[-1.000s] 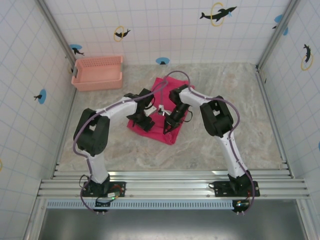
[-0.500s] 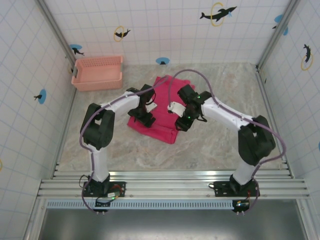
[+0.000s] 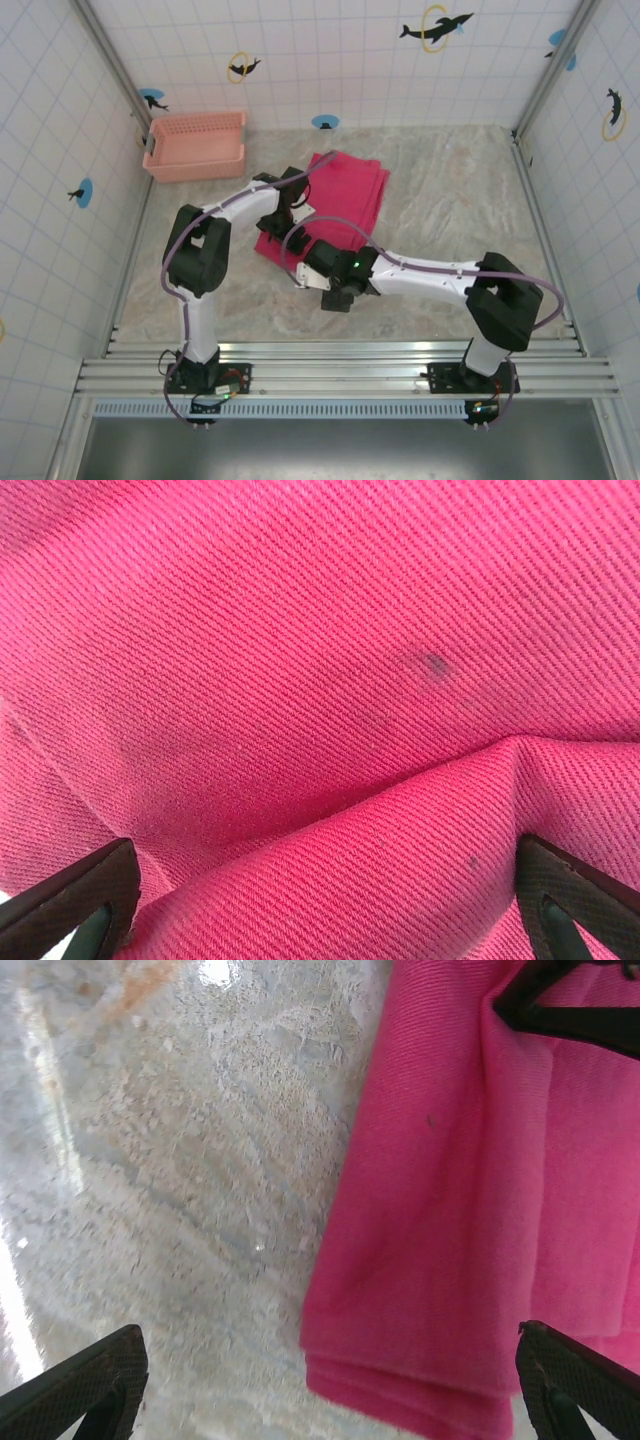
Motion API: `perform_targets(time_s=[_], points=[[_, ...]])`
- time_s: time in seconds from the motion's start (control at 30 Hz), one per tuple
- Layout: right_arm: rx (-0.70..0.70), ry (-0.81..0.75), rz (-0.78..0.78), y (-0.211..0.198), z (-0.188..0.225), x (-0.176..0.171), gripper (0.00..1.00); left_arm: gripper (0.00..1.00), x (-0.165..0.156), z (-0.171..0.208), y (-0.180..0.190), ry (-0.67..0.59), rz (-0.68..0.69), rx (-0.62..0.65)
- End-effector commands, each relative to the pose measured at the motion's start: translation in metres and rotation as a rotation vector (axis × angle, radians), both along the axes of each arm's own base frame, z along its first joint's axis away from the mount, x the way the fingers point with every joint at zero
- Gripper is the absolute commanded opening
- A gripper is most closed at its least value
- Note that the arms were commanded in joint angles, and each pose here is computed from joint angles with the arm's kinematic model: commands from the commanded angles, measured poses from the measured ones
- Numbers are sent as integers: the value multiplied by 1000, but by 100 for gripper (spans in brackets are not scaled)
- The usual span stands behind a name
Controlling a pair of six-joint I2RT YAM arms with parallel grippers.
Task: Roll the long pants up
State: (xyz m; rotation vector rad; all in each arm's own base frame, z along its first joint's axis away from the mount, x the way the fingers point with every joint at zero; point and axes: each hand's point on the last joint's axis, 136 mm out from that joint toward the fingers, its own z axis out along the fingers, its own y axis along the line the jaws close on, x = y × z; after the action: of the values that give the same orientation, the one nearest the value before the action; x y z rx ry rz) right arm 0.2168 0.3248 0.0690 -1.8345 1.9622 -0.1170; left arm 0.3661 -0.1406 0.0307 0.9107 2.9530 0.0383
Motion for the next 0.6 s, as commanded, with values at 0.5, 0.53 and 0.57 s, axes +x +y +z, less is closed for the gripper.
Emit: perform_targets(time_s=[0.5,0.53,0.57], points=[[-220,-166,-68,19,-73,35,82,97,2,-18,11,40,-47,58],[-235,-157,-62,17,-77,35,76,97,3,-18,11,39,-49,56],[-253,-148,-60,13,-82,36,69,97,3,-17,11,40,-55,56]])
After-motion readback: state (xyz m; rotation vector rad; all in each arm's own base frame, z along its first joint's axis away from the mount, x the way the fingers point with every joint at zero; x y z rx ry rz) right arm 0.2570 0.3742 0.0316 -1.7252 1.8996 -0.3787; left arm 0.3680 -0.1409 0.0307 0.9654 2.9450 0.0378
